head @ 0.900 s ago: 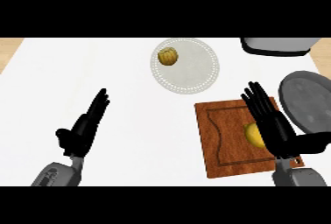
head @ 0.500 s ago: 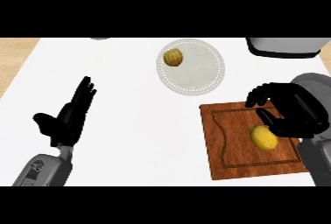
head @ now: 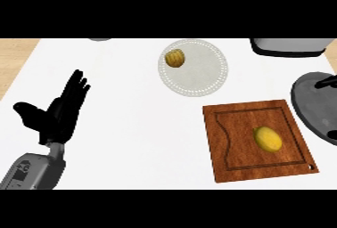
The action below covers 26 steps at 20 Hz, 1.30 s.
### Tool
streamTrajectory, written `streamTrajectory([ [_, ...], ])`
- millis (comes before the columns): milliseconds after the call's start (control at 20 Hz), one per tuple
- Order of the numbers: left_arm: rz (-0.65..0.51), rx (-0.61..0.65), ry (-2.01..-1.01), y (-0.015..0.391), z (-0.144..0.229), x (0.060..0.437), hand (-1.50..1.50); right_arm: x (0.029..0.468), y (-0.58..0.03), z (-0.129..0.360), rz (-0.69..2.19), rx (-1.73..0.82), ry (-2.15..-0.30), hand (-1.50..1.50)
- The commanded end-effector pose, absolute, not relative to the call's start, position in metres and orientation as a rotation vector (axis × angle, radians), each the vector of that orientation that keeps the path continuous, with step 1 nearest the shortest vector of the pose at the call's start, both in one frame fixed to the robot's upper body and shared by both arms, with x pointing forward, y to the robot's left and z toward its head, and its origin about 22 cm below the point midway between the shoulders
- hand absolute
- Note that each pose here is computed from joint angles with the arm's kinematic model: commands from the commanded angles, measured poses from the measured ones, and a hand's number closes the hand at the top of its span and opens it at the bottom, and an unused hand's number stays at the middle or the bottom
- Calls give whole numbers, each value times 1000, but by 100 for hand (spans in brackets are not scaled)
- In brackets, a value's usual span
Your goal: Pick the lemon from the cutting board and place it in the pan
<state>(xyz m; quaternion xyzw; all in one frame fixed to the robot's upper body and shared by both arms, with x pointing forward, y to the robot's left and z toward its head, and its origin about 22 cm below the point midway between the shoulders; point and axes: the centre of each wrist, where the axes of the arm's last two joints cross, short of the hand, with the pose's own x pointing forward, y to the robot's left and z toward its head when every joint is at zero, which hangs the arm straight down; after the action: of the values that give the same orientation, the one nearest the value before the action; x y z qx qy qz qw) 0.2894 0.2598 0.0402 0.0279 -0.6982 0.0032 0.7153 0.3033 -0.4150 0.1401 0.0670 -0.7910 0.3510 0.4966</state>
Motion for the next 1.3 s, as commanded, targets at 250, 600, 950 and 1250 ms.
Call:
streamTrajectory([
  [250, 19, 89, -1550, 262, 41, 291, 0, 314, -432, 169, 1240, 177, -1951, -150],
  [600, 3, 41, -1544, 247, 50, 283, 0, 339, -371, 187, 1671, -46, -1806, -150],
  [950, -1, 67, -1529, 261, 65, 280, 0, 339, -351, 158, 1999, -118, -1444, -150],
  [1250, 42, 97, -1517, 274, 40, 274, 0, 336, -343, 162, 2171, -83, -1344, -150],
])
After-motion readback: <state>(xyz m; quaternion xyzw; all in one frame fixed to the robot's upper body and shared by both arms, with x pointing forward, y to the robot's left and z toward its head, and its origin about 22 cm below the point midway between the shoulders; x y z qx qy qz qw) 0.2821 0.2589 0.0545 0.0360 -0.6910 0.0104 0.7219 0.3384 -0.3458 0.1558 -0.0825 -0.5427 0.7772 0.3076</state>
